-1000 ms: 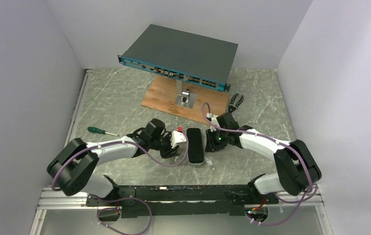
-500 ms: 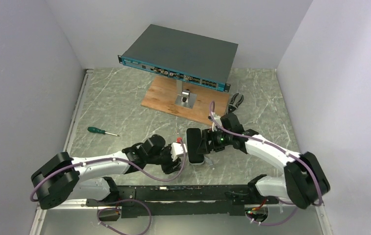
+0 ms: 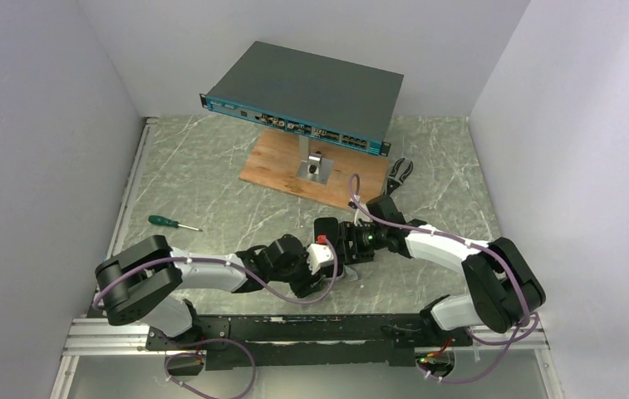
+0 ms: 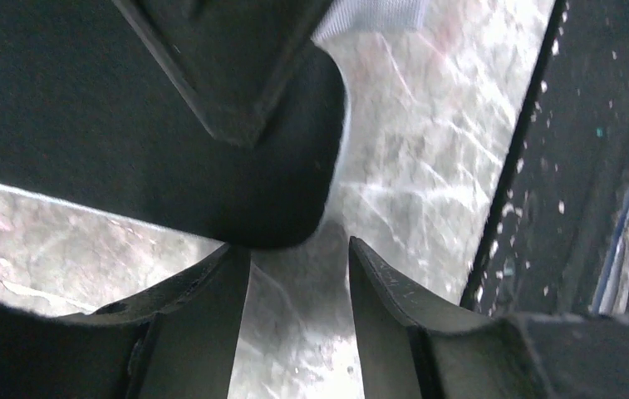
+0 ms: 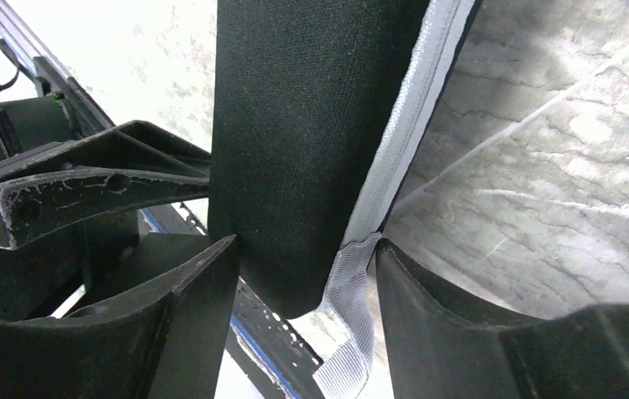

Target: Open the umbrella

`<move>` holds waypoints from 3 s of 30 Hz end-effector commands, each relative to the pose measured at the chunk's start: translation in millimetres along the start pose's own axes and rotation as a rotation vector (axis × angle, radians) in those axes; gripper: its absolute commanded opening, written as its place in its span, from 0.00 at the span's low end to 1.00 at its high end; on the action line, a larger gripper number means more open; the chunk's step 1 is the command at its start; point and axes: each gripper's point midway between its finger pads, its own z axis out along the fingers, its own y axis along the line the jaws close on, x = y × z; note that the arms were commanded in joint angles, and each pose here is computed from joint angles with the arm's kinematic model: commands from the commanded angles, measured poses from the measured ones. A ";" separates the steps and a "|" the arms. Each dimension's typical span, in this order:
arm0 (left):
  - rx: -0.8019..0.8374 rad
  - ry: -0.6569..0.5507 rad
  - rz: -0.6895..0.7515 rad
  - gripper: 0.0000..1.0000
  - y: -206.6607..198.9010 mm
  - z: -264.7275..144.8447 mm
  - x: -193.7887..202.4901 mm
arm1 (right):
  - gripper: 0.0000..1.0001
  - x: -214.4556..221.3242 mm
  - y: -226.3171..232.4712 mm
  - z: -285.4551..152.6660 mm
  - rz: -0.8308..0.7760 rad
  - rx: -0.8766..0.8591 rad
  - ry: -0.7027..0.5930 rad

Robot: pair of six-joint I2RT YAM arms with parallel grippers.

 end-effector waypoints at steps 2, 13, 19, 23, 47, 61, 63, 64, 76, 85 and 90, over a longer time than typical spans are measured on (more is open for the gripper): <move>-0.035 -0.103 -0.084 0.52 3.6 10.1 -36.5 | 0.59 -12.4 -1.6 4.5 -0.001 0.016 -0.038; -0.072 -0.072 -0.083 0.09 9.5 6.2 -29.5 | 0.25 -9.8 -22.4 7.2 -0.010 0.100 -0.026; -0.095 -0.092 0.037 0.00 15.1 -7.8 -29.5 | 0.00 -1.8 -31.4 7.8 -0.061 0.120 0.001; -0.146 -0.108 0.069 0.00 37.2 -13.3 -33.1 | 0.00 3.6 -31.4 7.9 -0.100 0.100 0.022; -0.333 -0.106 0.050 0.00 132.3 -16.9 -35.9 | 0.00 13.3 -8.1 6.1 -0.253 -0.059 0.161; -0.359 -0.129 0.081 0.19 186.4 -54.2 -44.4 | 0.00 10.1 -15.6 25.3 -0.285 -0.056 0.283; -0.301 -0.157 0.104 0.43 174.1 -59.8 -47.0 | 0.00 -5.6 -16.0 26.2 -0.339 -0.034 0.252; -0.280 -0.166 0.110 0.48 168.5 -62.3 -48.7 | 0.00 -14.4 -14.9 26.6 -0.381 -0.028 0.239; -0.286 -0.243 -0.211 0.57 164.4 -114.3 -42.6 | 0.77 -123.5 -6.8 17.3 -0.827 0.127 0.164; -0.460 -0.247 -0.364 0.61 180.9 -152.9 -16.6 | 0.98 -120.8 40.2 2.0 -0.795 0.196 0.046; -0.512 -0.260 -0.472 0.62 187.8 -169.0 -10.9 | 0.98 -121.2 49.5 20.4 -0.739 0.302 0.028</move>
